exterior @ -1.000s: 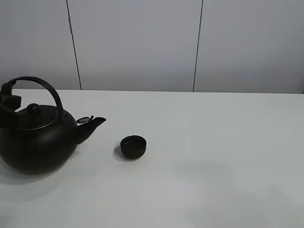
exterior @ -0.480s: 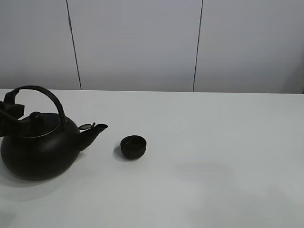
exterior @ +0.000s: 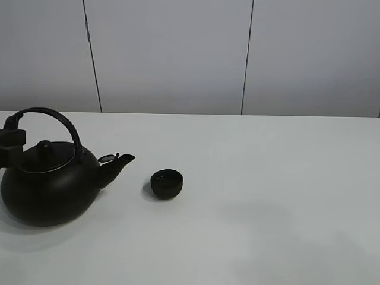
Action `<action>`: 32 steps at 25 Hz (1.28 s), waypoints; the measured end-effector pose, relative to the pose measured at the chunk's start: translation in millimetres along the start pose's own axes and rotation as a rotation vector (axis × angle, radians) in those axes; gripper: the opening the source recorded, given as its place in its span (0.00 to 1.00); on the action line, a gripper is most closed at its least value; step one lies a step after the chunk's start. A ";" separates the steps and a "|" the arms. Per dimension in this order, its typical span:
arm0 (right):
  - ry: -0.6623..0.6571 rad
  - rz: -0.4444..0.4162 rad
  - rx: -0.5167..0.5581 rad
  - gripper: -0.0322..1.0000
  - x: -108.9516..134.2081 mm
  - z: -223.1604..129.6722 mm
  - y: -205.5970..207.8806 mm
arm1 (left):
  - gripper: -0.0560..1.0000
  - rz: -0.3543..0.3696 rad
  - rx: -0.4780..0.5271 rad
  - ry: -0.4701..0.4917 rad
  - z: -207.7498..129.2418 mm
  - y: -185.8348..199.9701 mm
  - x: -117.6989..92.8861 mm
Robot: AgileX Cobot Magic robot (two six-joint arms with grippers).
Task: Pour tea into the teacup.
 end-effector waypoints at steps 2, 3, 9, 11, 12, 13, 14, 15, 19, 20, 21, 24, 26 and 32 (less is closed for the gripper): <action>0.000 0.000 0.000 0.51 0.0 0.0 0.0 | 0.37 0.000 -0.002 0.001 1.1 10.2 -0.1; 0.000 0.000 0.000 0.51 0.0 0.0 0.0 | 0.37 0.000 -0.001 0.002 1.0 15.5 -0.3; 0.000 0.000 0.000 0.51 0.0 0.0 0.0 | 0.37 0.022 0.005 0.019 -2.0 38.9 5.8; 0.000 0.000 0.000 0.51 0.0 0.0 0.0 | 0.37 0.045 0.010 0.073 -3.9 39.9 12.5; 0.000 0.000 0.000 0.51 0.0 0.0 0.0 | 0.37 0.053 0.019 0.108 -5.8 39.7 15.2; 0.000 0.000 0.000 0.51 0.0 0.0 0.0 | 0.37 0.054 0.039 0.137 -9.1 38.5 16.7; 0.000 0.000 0.000 0.51 0.0 0.0 0.0 | 0.37 0.049 0.060 0.155 -12.0 36.9 16.9; 0.000 0.000 0.000 0.51 0.0 0.0 0.0 | 0.37 0.043 0.086 0.171 -14.3 34.4 17.7; 0.000 0.000 0.000 0.51 0.0 0.0 0.0 | 0.37 0.069 0.171 0.174 -6.7 21.5 39.1; 0.000 0.000 0.000 0.51 0.0 0.0 0.0 | 0.37 0.078 0.190 0.167 -1.4 17.6 47.5; 0.000 0.000 0.000 0.51 0.0 0.0 0.0 | 0.37 0.089 0.186 0.157 9.6 13.6 56.2; 0.000 0.000 0.000 0.51 0.0 0.0 0.0 | 0.37 0.131 0.183 0.192 39.0 6.0 82.6; 0.000 0.000 0.000 0.51 0.0 0.0 0.0 | 0.37 0.167 0.185 0.236 53.6 4.4 100.2; 0.000 0.000 0.000 0.51 0.0 0.0 0.0 | 0.37 0.362 0.201 0.335 61.5 21.3 175.5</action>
Point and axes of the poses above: a point on each arm's last joint axis where the gripper is mounted, y pointing back along that axis away from the gripper, x along the wrist's bending axis when the last joint is at zero, z = x × y, the point moved 9 cm from there along -y, pointing out along that axis toward the gripper, and after that the axes turned 13 degrees about -y, right-handed, at the moved point
